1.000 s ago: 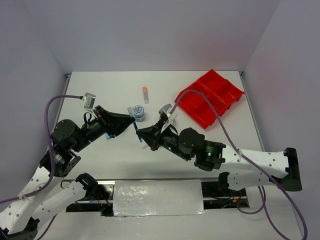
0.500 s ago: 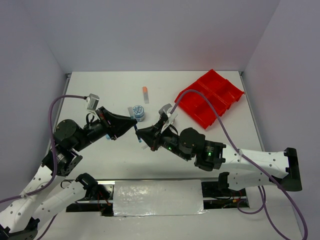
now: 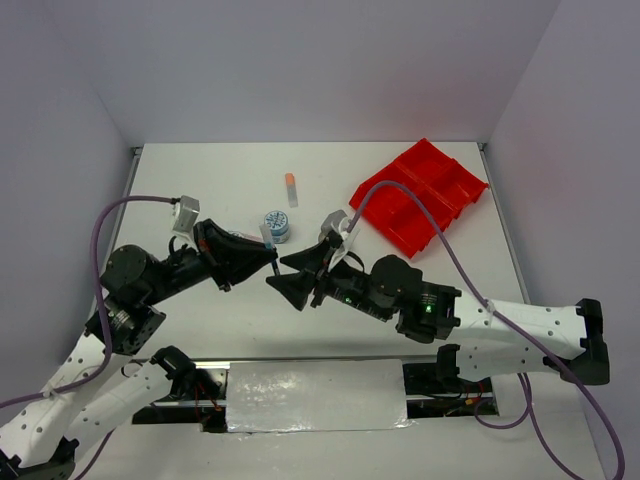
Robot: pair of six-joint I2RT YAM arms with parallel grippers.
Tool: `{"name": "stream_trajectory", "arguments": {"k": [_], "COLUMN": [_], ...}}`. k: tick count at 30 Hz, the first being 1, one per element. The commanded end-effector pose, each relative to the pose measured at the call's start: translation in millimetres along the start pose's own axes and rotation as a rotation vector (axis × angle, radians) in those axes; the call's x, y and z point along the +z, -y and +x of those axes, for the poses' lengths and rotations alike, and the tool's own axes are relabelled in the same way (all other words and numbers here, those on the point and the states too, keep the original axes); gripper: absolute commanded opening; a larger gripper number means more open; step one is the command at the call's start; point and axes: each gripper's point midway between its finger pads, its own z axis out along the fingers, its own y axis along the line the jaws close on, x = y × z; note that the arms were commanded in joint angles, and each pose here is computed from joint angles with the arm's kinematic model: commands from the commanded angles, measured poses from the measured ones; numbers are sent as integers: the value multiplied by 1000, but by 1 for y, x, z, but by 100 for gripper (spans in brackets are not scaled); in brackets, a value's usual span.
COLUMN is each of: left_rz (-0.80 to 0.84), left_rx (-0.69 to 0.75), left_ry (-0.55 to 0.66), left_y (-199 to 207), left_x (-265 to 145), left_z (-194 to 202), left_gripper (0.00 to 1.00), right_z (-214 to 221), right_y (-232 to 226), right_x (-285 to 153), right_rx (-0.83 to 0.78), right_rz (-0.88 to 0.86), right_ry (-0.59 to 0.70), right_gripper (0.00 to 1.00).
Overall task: Sort the stationery into containers
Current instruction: Close the pen cap on the pen.
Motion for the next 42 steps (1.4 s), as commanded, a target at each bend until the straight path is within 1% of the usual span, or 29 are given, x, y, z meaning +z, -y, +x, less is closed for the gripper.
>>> {"name": "stream_trajectory", "arguments": {"k": [1, 4, 7, 13, 14, 15, 18, 19, 21, 22, 23, 24, 25, 29, 30, 31, 32, 33, 34, 40, 42], "left_rz": [216, 296, 319, 340, 344, 346, 337, 332, 311, 300, 275, 261, 251, 225, 192, 169, 146, 140, 138, 105, 79], "left_rx": [136, 182, 201, 196, 196, 195, 196, 197, 199, 201, 201, 204, 211, 246, 264, 259, 268, 271, 275, 303, 304], "left_ry": [37, 46, 42, 23, 21, 17, 13, 12, 6, 10, 17, 23, 35, 47, 70, 62, 84, 96, 106, 185, 186], "left_y": [40, 55, 58, 58, 58, 57, 55, 55, 51, 50, 46, 45, 44, 46, 43, 40, 39, 40, 42, 47, 43], "left_x": [-9, -17, -20, -18, -17, -16, -16, -16, -16, -16, -14, -15, -15, -17, -17, -17, -18, -20, -20, -27, -23], "left_z": [-8, -7, -5, 1, 1, 3, 4, 4, 4, 3, 1, 0, -3, -13, -21, -20, -27, -31, -34, -57, -60], "left_gripper": [0, 0, 0, 0, 0, 0, 0, 0, 0, 2, 6, 17, 21, 54, 74, 85, 93, 98, 99, 99, 96], "right_z": [-13, -15, -17, -17, -17, -17, -17, -18, -15, -15, -13, -11, -11, -11, -13, -12, -11, -9, -9, 2, 4], "right_y": [-17, -20, -23, -40, -42, -45, -47, -47, -46, -46, -43, -41, -41, -34, -30, -31, -30, -30, -31, -39, -41], "right_x": [-6, -7, -10, -4, -2, 0, 3, 4, 5, 5, 6, 5, 5, 2, 2, 1, 1, 0, 0, 1, 2], "right_rx": [-40, -47, -39, -19, -16, -13, -8, -7, -6, -6, -5, -3, 1, 7, 5, 2, -2, -4, -7, -14, -17], "right_rz": [-113, -128, -145, -225, -233, -245, -251, -250, -243, -241, -230, -223, -222, -190, -172, -172, -171, -172, -179, -223, -235], "right_ry": [17, 9, 19, 9, 7, 10, 7, 9, 3, 2, 0, 3, 8, 21, 21, 17, 13, 5, 3, -42, -53], "right_gripper": [60, 60, 57, 44, 37, 27, 15, 8, 4, 0, 0, 0, 0, 0, 0, 0, 0, 0, 0, 0, 0]}}
